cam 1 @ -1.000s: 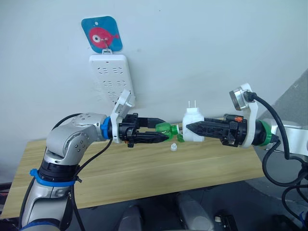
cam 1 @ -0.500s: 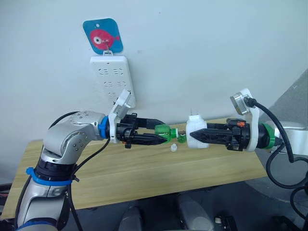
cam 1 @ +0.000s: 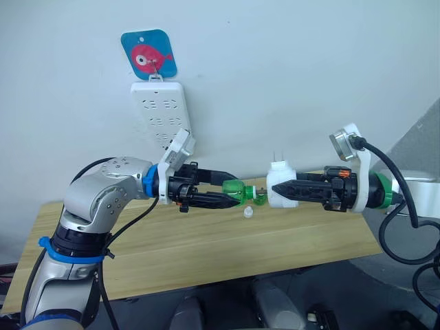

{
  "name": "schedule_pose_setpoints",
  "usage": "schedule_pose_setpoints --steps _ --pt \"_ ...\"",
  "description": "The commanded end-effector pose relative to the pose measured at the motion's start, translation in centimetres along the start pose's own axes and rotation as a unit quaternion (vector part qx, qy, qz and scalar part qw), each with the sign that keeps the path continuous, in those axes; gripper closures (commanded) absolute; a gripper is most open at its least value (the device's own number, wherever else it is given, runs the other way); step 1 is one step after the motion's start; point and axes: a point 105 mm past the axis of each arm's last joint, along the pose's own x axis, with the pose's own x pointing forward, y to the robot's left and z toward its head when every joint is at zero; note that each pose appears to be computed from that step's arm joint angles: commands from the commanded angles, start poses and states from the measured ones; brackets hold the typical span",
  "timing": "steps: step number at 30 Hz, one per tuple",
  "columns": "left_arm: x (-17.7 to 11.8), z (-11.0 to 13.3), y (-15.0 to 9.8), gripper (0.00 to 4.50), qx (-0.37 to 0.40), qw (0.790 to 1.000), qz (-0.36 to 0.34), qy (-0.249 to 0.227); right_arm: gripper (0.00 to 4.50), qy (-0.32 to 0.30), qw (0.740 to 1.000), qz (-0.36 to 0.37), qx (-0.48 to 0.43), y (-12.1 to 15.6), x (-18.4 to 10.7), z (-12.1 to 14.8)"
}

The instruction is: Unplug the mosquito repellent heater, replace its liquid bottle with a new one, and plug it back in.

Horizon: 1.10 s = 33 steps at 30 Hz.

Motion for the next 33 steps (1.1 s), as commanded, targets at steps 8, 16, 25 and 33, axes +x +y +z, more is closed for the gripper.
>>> schedule_pose_setpoints --steps 8,16,25,33 --pt "0.1 0.9 -0.1 2.16 0.032 0.999 -0.004 -0.015 1.53 0.011 0.999 0.025 -0.019 0.9 0.6 0.2" --pt "0.1 1.4 -0.2 2.16 0.026 0.999 -0.003 -0.026 1.53 0.007 0.999 0.023 -0.023 0.6 0.8 0.4" --pt "0.6 1.2 -0.3 2.16 0.034 0.999 -0.005 -0.02 1.53 -0.005 0.999 0.037 -0.012 1.0 1.1 0.7" --pt "0.5 1.2 -0.3 2.16 0.033 0.999 -0.003 -0.022 1.53 0.011 0.999 0.03 -0.019 0.8 1.1 0.3"
